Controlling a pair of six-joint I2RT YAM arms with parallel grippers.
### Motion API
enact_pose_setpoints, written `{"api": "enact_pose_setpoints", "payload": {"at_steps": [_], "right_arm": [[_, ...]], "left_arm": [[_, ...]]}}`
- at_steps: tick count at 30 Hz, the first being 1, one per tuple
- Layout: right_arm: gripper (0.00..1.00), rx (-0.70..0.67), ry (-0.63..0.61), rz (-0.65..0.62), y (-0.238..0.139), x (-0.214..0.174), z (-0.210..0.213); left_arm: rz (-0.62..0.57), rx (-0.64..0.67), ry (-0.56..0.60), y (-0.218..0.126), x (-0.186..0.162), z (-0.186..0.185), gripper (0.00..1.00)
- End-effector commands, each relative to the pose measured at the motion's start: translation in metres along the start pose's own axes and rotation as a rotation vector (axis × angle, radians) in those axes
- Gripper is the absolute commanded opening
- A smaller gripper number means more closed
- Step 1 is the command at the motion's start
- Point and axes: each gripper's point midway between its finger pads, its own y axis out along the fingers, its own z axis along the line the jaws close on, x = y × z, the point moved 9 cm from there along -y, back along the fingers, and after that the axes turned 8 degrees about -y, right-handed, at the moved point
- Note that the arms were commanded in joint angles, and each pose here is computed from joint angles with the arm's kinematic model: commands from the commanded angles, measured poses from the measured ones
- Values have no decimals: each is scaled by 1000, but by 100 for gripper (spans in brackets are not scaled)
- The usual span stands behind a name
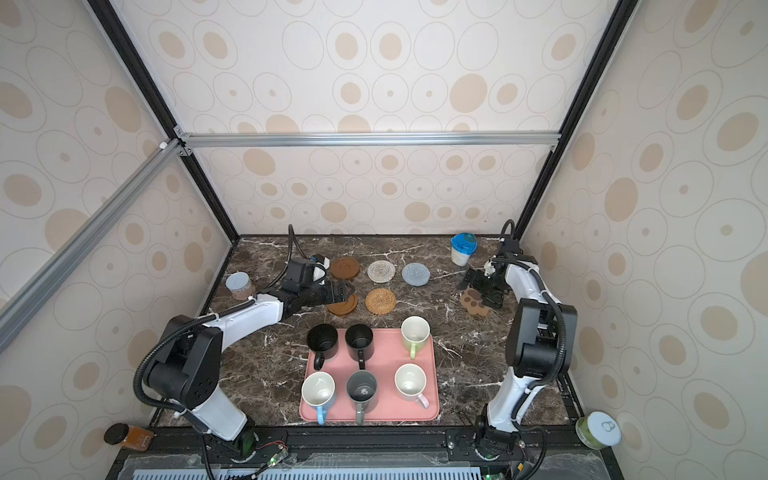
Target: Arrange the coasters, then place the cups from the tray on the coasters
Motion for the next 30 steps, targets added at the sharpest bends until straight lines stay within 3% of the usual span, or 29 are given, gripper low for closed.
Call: {"api": "enact_pose_setpoints", "payload": {"at_steps": [1,13,18,22,30], "right_arm": [[99,-66,9,-29,-5,12,-13],[99,-174,82,-25,16,44,-33],[99,-157,116,-13,28,53,-36],[99,-51,109,19,42,55,-34],[99,-51,40,49,50,55,-37]], "left_arm": [[-45,-29,-31,-12,2,-1,100],[-65,-37,-120,-26,-19,14,100],[-62,-34,-139,-31,-27,19,100],[-68,-26,-146,-34,-32,22,100],[-72,-25,-150,-34,-34,24,100]]}}
